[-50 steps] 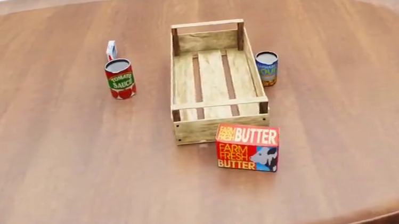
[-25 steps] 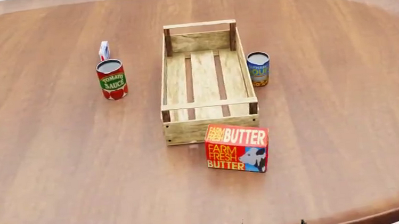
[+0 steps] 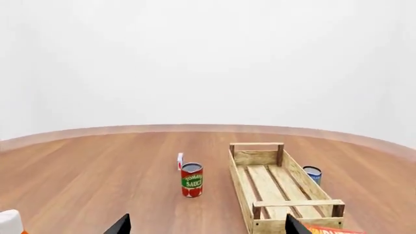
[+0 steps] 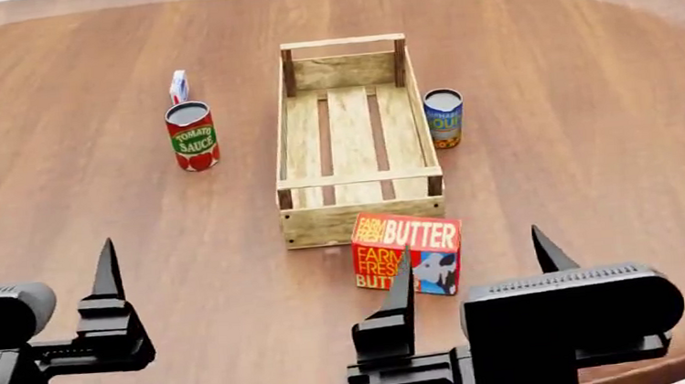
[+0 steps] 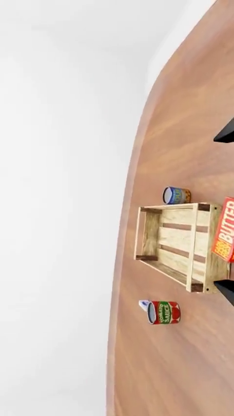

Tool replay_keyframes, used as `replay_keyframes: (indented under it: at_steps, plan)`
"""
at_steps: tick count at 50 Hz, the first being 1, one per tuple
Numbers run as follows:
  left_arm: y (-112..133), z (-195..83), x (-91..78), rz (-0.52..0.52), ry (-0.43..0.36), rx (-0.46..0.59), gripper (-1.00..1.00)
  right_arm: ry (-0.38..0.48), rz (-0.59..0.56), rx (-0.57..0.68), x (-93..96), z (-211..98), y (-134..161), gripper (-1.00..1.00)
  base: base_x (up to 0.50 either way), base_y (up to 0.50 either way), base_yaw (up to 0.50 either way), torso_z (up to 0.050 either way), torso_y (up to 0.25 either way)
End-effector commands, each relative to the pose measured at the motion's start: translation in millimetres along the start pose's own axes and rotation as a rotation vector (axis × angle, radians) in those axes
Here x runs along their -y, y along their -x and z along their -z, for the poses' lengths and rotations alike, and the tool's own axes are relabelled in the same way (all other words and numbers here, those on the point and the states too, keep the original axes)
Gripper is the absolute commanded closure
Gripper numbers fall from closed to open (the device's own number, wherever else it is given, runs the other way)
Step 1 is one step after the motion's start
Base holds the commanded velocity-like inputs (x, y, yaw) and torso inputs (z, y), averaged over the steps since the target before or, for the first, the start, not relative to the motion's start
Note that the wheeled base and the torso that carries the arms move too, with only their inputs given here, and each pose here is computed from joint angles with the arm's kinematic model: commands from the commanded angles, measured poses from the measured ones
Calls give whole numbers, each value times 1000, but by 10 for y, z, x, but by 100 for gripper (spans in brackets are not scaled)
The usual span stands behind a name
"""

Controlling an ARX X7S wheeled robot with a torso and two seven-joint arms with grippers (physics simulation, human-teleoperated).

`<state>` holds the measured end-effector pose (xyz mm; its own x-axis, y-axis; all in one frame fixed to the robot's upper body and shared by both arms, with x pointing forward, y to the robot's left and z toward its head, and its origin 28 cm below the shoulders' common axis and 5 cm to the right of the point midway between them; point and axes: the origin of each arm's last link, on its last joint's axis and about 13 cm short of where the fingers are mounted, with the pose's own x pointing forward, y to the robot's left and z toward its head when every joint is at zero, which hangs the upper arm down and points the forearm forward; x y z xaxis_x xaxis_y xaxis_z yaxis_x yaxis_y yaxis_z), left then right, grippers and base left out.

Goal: Pick up the butter and put it in the tray.

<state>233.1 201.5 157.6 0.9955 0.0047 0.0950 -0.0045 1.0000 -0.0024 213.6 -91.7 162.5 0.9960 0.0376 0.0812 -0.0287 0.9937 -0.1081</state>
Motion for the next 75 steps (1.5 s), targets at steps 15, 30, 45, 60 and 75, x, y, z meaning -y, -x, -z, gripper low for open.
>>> replay_keyframes:
  at_steps: [15,30,45,60,75]
  plan:
    - [-13,-201,-8,-6,11,58,-100,26,-8,28,33,-209,-8,-100,482,0,0,0,0]
    - [3,-226,-1,1,19,73,-100,30,-20,35,26,-228,-6,-100,500,0,0,0,0]
    - [-4,-226,-5,0,17,75,-100,30,-30,34,20,-231,-17,-100,500,0,0,0,1]
    - [1,-223,-12,0,20,75,-100,26,-35,37,13,-218,-11,-100,201,0,0,0,1]
    - [-16,-204,-19,-3,23,70,-100,21,-50,9,-6,-210,-25,-100,74,0,0,0,1]
